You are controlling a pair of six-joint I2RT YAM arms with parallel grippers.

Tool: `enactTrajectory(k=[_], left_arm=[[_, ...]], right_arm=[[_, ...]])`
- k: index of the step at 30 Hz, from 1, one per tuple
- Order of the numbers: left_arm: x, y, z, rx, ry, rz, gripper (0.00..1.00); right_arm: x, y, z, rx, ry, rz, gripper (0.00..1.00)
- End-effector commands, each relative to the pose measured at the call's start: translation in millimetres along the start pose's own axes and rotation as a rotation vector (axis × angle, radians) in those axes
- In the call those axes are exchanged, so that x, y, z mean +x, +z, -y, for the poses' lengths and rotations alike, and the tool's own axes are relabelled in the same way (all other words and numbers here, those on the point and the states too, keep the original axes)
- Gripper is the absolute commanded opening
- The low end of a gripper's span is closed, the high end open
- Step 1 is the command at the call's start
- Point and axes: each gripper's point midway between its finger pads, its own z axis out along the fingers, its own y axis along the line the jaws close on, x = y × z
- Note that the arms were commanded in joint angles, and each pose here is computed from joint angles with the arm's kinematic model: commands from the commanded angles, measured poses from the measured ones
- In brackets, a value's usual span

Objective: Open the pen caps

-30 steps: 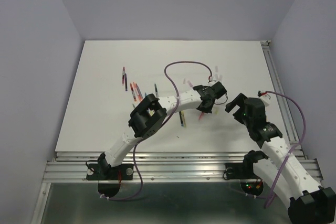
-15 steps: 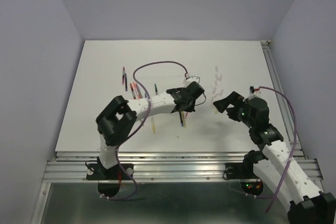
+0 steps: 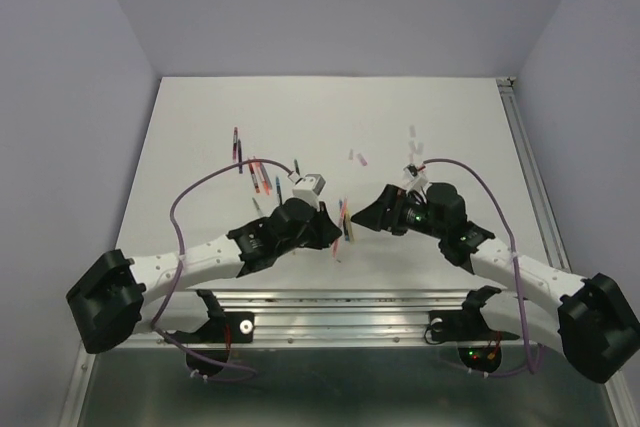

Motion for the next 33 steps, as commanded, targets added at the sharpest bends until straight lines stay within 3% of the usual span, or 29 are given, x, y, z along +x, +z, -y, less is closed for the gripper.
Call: enactTrajectory(k=[1, 8, 14, 21, 26, 30, 33], left_arm=[[-21.6, -21.5, 30.2, 0.159, -0.038, 0.105, 0.00], [-15.3, -31.0, 28.9, 0.190, -0.056, 0.101, 0.00], [-11.7, -29.7, 27.0, 0.185, -0.065, 0.090, 0.00], [-11.7, -27.4, 24.4, 0.169, -0.073, 0.092, 0.00], [-15.8, -27.7, 24.1, 0.159, -0.077, 0.106, 0.00], [-17.2, -27.6, 26.0, 0.163, -0.083, 0.107, 0.00], [-16.3, -28.3, 26.9, 0.169, -0.090, 0.103, 0.00]], right_arm=[[-42.9, 11.9, -50.8, -0.133, -0.072, 0.148, 1.00], [-43.8, 28.0, -66.9, -0.159, -0.100, 0.143, 0.99], [-51.8, 44.6, -78.6, -0.145, -0.129, 0.148, 0.89], [-46.6, 53.5, -75.4, -0.108, -0.130, 0.108, 0.52], [-38.2, 53.6, -67.7, -0.074, -0.129, 0.074, 0.36], [-38.7, 51.4, -67.1, -0.061, -0.134, 0.075, 0.10], [-40.8, 52.1, -61.3, -0.023, -0.136, 0.080, 0.01]])
